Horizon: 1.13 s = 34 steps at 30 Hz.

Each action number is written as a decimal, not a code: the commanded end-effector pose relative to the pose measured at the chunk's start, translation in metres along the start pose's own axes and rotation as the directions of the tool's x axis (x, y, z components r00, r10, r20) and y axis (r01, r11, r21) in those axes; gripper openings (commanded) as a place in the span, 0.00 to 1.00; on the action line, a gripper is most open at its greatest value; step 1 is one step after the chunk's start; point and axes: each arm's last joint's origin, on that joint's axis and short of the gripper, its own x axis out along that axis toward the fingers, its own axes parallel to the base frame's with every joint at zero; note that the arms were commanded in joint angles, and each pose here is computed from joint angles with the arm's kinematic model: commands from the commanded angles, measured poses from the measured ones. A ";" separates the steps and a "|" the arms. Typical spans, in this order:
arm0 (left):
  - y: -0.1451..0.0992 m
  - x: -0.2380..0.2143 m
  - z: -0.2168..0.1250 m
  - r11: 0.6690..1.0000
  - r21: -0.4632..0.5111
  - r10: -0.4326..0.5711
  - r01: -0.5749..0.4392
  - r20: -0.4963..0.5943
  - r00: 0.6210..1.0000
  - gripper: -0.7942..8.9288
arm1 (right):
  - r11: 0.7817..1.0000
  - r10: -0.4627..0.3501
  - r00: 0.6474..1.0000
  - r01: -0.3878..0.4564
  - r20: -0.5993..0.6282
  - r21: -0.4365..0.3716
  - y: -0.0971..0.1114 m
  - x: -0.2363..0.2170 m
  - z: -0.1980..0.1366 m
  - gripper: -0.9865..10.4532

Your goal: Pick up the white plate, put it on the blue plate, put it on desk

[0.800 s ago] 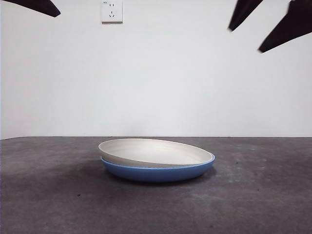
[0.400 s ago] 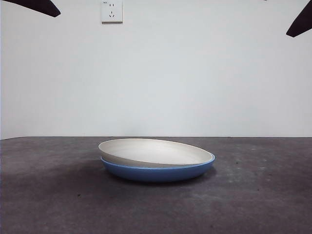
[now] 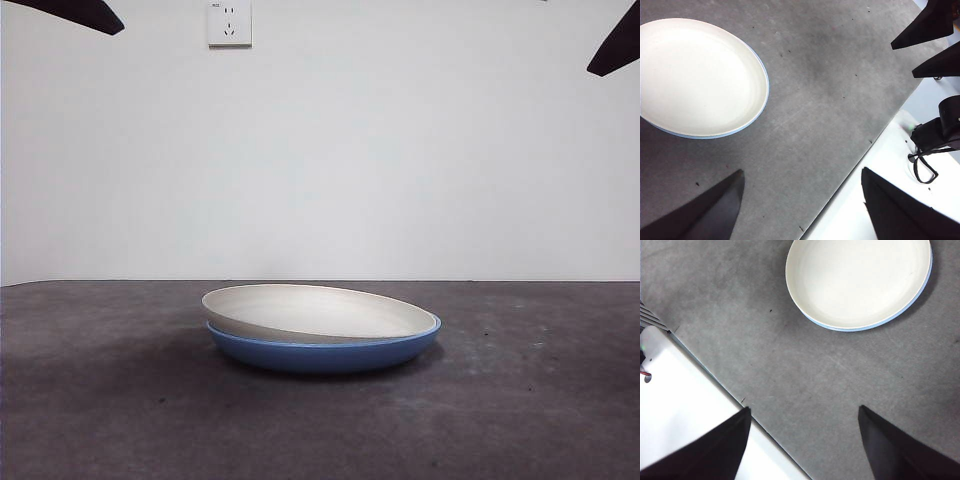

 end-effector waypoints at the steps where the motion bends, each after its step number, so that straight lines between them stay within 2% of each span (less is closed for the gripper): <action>1: -0.002 0.000 0.003 1.000 0.011 -0.012 0.012 0.010 1.000 0.34 | 1.000 0.008 1.000 -0.008 0.012 -0.024 0.003 -0.002 0.004 0.34; 3: -0.002 0.000 0.003 1.000 0.012 -0.012 0.012 0.010 1.000 0.16 | 1.000 0.008 1.000 -0.008 0.010 -0.024 0.003 -0.002 0.004 0.22; 4: -0.002 0.000 0.003 1.000 0.012 -0.012 0.012 0.010 1.000 0.08 | 1.000 0.008 1.000 -0.008 0.010 -0.024 0.003 -0.002 0.004 0.13; 5: -0.002 0.000 0.003 1.000 0.012 -0.012 0.012 0.010 1.000 0.09 | 1.000 0.008 1.000 -0.008 0.011 -0.026 0.003 -0.002 0.004 0.09; 34: -0.003 -0.002 0.003 1.000 0.014 -0.012 0.012 0.018 1.000 0.09 | 1.000 0.008 1.000 -0.008 0.012 -0.027 0.003 -0.002 0.004 0.09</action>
